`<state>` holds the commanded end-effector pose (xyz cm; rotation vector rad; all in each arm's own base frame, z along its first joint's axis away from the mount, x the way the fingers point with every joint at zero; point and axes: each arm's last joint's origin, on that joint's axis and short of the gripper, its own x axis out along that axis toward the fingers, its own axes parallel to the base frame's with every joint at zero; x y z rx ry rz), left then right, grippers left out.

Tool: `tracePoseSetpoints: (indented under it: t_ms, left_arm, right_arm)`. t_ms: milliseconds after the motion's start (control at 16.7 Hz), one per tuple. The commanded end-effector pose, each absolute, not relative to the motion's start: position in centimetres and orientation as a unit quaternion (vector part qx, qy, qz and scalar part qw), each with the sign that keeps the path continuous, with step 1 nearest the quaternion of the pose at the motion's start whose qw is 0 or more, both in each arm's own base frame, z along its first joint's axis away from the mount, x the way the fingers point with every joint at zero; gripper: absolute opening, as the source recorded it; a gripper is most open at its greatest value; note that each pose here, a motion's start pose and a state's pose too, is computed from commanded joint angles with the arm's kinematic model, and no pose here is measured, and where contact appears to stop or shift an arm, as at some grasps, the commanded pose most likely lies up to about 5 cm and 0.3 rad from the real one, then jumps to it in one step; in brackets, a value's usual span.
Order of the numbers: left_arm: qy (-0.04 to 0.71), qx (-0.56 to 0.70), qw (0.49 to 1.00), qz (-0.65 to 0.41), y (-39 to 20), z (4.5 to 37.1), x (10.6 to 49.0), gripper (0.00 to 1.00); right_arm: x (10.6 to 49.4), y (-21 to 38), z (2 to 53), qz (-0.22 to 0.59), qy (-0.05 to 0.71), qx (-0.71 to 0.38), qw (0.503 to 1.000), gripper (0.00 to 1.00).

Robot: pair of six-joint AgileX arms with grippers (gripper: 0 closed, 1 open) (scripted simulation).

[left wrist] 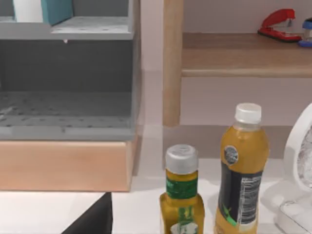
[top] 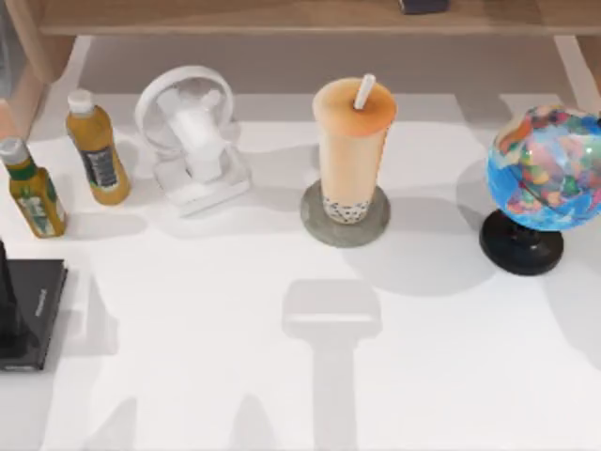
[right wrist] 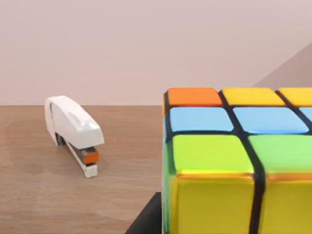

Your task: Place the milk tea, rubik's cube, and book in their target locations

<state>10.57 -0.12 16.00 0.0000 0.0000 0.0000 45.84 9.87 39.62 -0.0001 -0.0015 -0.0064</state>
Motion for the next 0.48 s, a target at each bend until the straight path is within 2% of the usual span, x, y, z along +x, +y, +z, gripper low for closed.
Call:
tracePoseSetpoints:
  t_ms: [480]
  left_arm:
    - [0.0,0.0,1.0,0.0,-0.12,16.0,10.57,1.0]
  right_arm:
    - [45.84,9.87,39.62,-0.003,-0.001,0.0,1.0,0.68]
